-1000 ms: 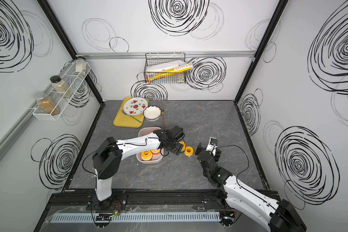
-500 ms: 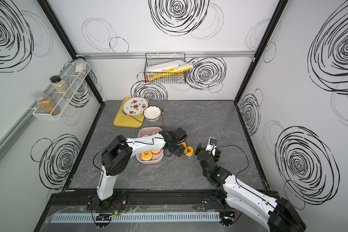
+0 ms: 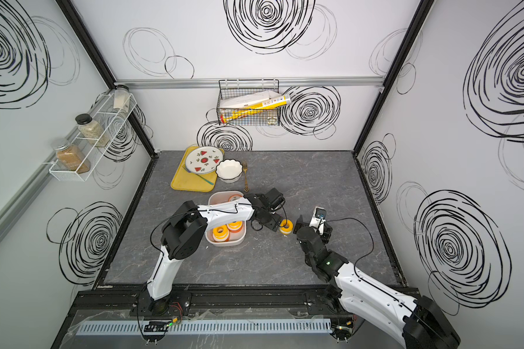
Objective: Put the sealing tape into the storage box
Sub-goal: Pick up the sealing tape at the center of the board.
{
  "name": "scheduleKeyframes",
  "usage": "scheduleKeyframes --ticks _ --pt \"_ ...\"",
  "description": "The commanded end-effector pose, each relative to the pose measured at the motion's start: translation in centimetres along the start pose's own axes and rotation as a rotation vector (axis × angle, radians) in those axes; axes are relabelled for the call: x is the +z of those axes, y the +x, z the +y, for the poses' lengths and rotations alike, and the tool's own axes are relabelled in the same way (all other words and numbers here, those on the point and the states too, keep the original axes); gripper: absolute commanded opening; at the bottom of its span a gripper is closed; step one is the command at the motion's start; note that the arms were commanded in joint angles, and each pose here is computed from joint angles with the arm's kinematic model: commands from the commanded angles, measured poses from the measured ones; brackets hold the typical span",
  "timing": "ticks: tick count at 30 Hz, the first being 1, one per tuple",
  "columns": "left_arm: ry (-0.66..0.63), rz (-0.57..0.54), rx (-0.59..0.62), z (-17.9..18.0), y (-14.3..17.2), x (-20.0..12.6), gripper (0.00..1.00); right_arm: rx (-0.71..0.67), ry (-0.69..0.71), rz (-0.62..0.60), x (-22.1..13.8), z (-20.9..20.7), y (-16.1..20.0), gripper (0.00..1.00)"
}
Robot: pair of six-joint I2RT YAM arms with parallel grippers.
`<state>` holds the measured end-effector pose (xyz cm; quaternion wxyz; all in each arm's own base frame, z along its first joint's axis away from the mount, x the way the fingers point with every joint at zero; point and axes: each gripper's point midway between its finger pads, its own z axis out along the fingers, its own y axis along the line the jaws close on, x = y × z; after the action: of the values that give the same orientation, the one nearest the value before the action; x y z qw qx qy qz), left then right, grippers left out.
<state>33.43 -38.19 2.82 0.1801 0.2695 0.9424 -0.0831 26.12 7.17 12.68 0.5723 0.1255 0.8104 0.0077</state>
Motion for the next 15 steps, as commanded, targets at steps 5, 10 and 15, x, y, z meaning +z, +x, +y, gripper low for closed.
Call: scheduleKeyframes --ticks 5,10,15 --pt "0.025 -0.017 -0.035 0.31 -1.29 0.63 0.8 0.018 0.0 -0.016 0.06 0.41 -0.96 0.9" --pt "0.019 -0.016 -0.04 0.32 -1.36 0.95 0.76 0.007 0.0 -0.004 0.14 0.6 -0.85 0.9" --pt "-0.001 -0.013 -0.041 0.48 -1.36 1.1 0.72 0.005 -0.001 -0.001 0.16 0.66 -0.8 0.9"
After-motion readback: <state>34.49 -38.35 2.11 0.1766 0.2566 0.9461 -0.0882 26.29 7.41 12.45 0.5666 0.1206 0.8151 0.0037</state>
